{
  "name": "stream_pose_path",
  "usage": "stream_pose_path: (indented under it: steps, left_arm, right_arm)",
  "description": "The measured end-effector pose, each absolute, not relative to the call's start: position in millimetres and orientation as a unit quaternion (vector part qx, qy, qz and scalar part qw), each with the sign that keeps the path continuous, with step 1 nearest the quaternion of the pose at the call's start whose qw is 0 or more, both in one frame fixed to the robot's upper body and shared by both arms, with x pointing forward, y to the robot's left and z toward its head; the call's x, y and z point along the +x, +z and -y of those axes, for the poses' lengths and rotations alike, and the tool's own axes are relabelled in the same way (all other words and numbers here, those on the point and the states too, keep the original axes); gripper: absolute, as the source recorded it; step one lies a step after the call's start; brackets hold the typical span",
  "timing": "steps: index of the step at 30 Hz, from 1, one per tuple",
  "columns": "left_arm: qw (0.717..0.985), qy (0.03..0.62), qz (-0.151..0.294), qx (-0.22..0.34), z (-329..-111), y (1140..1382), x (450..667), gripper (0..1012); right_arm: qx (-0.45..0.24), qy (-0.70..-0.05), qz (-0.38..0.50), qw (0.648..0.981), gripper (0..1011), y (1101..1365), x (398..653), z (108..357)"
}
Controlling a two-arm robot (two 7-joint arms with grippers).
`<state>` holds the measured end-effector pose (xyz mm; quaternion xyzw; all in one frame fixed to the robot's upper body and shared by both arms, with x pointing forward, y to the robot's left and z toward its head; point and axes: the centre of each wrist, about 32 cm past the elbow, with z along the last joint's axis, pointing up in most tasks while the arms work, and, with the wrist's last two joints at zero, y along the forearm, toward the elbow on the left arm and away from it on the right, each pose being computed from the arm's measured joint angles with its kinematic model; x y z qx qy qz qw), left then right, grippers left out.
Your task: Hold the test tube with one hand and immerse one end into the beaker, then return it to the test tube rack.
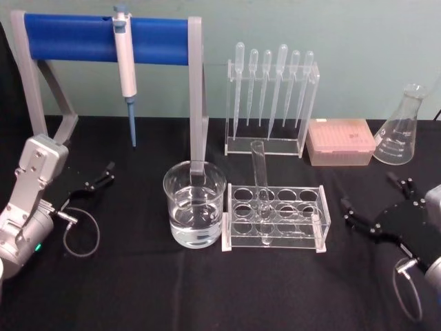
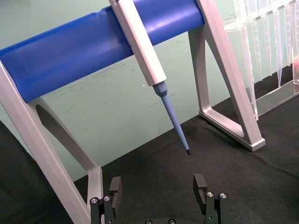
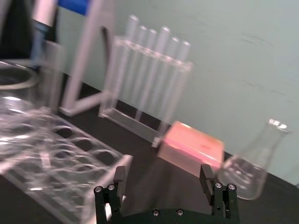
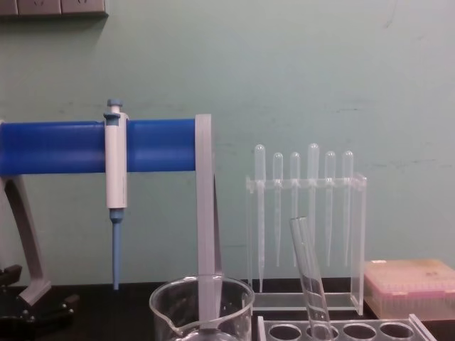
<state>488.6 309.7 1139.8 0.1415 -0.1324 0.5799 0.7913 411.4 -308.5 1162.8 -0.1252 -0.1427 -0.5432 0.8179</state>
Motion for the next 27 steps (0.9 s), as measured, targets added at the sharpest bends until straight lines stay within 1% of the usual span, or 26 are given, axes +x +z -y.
stream_pose_path:
  steps: [4,8,9,14,19,20,25,27]
  left_arm:
    - [0.791,0.58,0.132,0.142,-309.7,1139.8,488.6,1000]
    - [0.791,0.58,0.132,0.141,-309.7,1139.8,488.6,1000]
    - [0.791,0.58,0.132,0.141,-309.7,1139.8,488.6,1000]
    - [0.791,0.58,0.132,0.141,-309.7,1139.8,488.6,1000]
    - [0.791,0.58,0.132,0.141,-309.7,1139.8,488.6,1000]
    - [0.791,0.58,0.132,0.141,-309.7,1139.8,488.6,1000]
    - [0.791,0.58,0.132,0.141,-309.6,1139.8,488.6,1000]
    - [0.791,0.58,0.132,0.141,-309.7,1139.8,488.6,1000]
  right_arm:
    - [-0.11,-0.514,0.132,0.84,1002,1169.2,403.0,300.7]
    - [-0.093,-0.48,0.12,0.864,1002,1172.5,405.0,288.7]
    - [-0.085,-0.467,0.115,0.872,1002,1173.5,407.9,283.2]
    - [-0.068,-0.434,0.101,0.893,1002,1175.4,421.7,264.9]
    - [-0.053,-0.415,0.088,0.904,1002,1175.8,440.4,247.9]
    - [-0.053,-0.415,0.088,0.904,1002,1175.8,440.4,247.9]
    - [-0.044,-0.407,0.069,0.91,1002,1175.1,461.5,234.4]
    - [-0.042,-0.406,0.063,0.911,1002,1174.5,466.1,232.3]
